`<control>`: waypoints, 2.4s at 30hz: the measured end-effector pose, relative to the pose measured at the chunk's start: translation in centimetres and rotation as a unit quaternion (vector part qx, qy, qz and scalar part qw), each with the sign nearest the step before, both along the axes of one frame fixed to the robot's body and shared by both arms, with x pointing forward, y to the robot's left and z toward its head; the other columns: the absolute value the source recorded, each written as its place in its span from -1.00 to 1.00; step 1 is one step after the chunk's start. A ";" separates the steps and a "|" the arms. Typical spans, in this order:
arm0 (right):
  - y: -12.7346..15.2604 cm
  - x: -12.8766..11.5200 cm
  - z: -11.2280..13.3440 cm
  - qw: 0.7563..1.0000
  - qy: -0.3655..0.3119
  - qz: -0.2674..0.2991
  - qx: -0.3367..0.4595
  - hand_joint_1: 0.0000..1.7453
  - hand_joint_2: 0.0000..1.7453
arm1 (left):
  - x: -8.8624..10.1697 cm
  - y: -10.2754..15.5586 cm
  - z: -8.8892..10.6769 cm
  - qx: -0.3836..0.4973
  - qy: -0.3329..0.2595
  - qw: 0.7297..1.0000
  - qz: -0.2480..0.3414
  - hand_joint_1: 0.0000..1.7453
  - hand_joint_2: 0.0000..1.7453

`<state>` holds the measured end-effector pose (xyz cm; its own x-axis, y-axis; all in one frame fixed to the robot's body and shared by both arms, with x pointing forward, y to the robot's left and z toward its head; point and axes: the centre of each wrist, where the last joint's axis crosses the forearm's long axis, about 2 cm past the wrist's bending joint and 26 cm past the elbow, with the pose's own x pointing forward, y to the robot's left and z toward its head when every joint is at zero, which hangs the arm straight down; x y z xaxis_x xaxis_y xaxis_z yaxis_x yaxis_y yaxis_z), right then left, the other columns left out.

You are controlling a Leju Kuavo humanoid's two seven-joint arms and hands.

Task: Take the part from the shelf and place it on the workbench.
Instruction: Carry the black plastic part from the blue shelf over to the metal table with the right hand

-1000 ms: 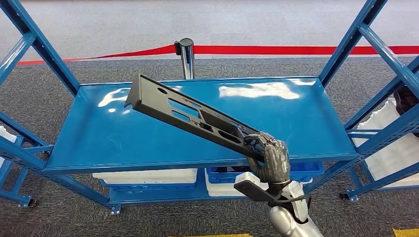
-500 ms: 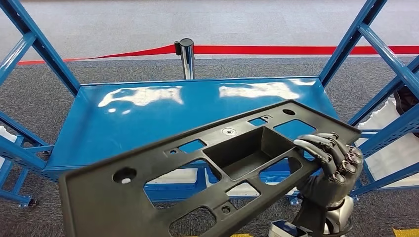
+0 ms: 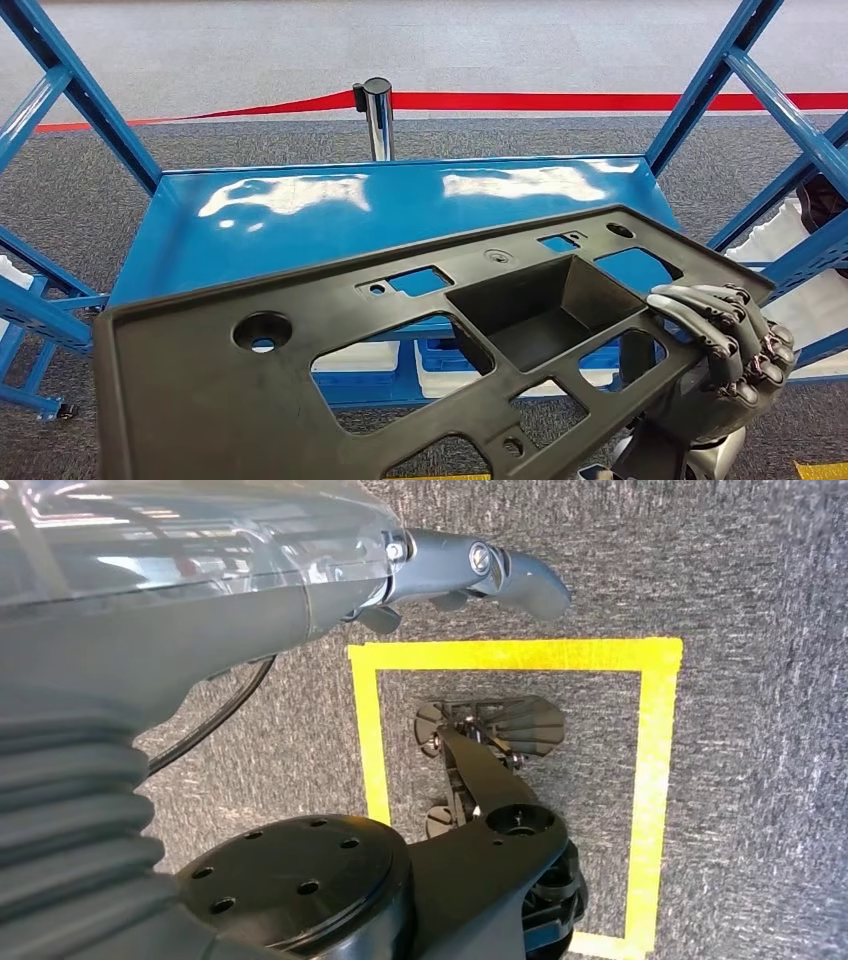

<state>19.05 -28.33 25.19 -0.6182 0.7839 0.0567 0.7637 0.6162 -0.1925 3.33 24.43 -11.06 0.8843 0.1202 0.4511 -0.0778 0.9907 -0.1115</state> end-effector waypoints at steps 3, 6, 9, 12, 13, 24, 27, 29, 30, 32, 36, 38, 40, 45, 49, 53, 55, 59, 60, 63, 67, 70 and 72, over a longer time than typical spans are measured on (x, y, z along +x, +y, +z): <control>0.0 0.0 0.0 1.000 0.000 -0.001 0.001 1.00 1.00 | 0.0 0.0 0.0 0.000 0.000 1.000 0.000 -1.00 1.00; 0.0 0.0 0.0 1.000 0.000 -0.001 0.001 1.00 1.00 | 0.0 0.0 0.0 0.000 -0.001 1.000 0.000 -1.00 1.00; 0.0 0.0 0.0 1.000 0.001 -0.001 0.002 1.00 1.00 | 0.0 0.0 0.0 0.000 -0.001 1.000 0.000 -1.00 1.00; 0.0 0.0 0.0 1.000 0.008 -0.001 0.013 1.00 1.00 | 0.0 0.0 0.0 0.000 -0.001 1.000 0.001 -1.00 1.00; 0.0 0.0 -0.1 1.000 0.016 0.000 0.025 1.00 1.00 | 0.0 0.0 0.0 0.000 -0.001 1.000 0.002 -1.00 1.00; -1.1 1.0 -1.2 0.965 0.167 0.134 0.154 1.00 1.00 | -0.1 0.1 0.0 -0.002 -0.002 1.000 0.028 -1.00 1.00; -1.4 1.2 -1.3 0.963 0.176 0.140 0.145 1.00 1.00 | -0.1 0.1 0.0 -0.003 -0.002 1.000 0.031 -1.00 1.00; -1.5 1.2 -1.4 0.963 0.183 0.142 0.141 1.00 1.00 | -0.1 0.1 0.0 -0.003 -0.002 1.000 0.031 -1.00 1.00; -1.5 1.3 -1.5 0.962 0.186 0.143 0.138 1.00 1.00 | -0.1 0.1 0.0 -0.003 -0.002 1.000 0.031 -1.00 1.00; -1.5 1.3 -1.6 0.962 0.189 0.145 0.136 1.00 1.00 | -0.1 0.1 0.0 -0.003 -0.002 1.000 0.030 -1.00 1.00; -1.6 1.3 -1.7 0.961 0.193 0.147 0.132 1.00 1.00 | -0.1 0.1 0.0 -0.003 -0.002 1.000 0.030 -1.00 1.00; -1.6 1.3 -1.7 0.961 0.194 0.146 0.130 1.00 1.00 | -0.1 0.1 0.0 -0.003 -0.002 1.000 0.029 -1.00 1.00; -1.6 1.3 -1.7 0.961 0.195 0.146 0.130 1.00 1.00 | -0.1 0.1 0.0 -0.003 -0.002 1.000 0.029 -1.00 1.00; -1.6 1.3 -1.7 0.961 0.195 0.145 0.130 1.00 1.00 | -0.1 0.1 0.0 -0.003 -0.002 1.000 0.029 -1.00 1.00; -1.7 1.4 -1.7 0.960 0.197 0.145 0.137 1.00 1.00 | -0.1 0.1 0.0 -0.003 -0.002 1.000 0.029 -1.00 1.00; -1.8 1.4 -1.7 0.960 0.197 0.145 0.140 1.00 1.00 | -0.1 0.1 0.0 -0.003 -0.002 1.000 0.028 -1.00 1.00; -1.8 1.4 -1.7 0.959 0.197 0.145 0.141 1.00 1.00 | -0.1 0.1 0.0 -0.003 -0.002 1.000 0.028 -1.00 1.00; -1.9 1.5 -1.8 0.956 0.201 0.152 0.149 1.00 1.00 | -0.1 0.1 0.0 -0.003 -0.002 1.000 0.027 -1.00 1.00; -1.9 1.5 -1.8 0.954 0.204 0.156 0.154 1.00 1.00 | -0.1 0.1 0.0 -0.003 -0.002 1.000 0.026 -1.00 1.00; -2.0 1.6 -1.9 0.945 0.218 0.179 0.167 1.00 1.00 | -0.1 0.1 0.0 -0.003 -0.002 1.000 0.025 -1.00 1.00; -2.0 1.9 -2.0 0.923 0.244 0.230 0.191 1.00 1.00 | -0.1 0.1 0.0 -0.005 -0.002 1.000 0.025 -1.00 1.00; -2.1 2.2 -2.1 0.902 0.262 0.271 0.209 1.00 1.00 | -0.1 0.1 0.0 -0.007 -0.003 1.000 0.024 -1.00 1.00; -2.2 2.4 -2.1 0.895 0.268 0.285 0.215 1.00 1.00 | -0.1 0.1 0.0 -0.007 -0.003 1.000 0.024 -1.00 1.00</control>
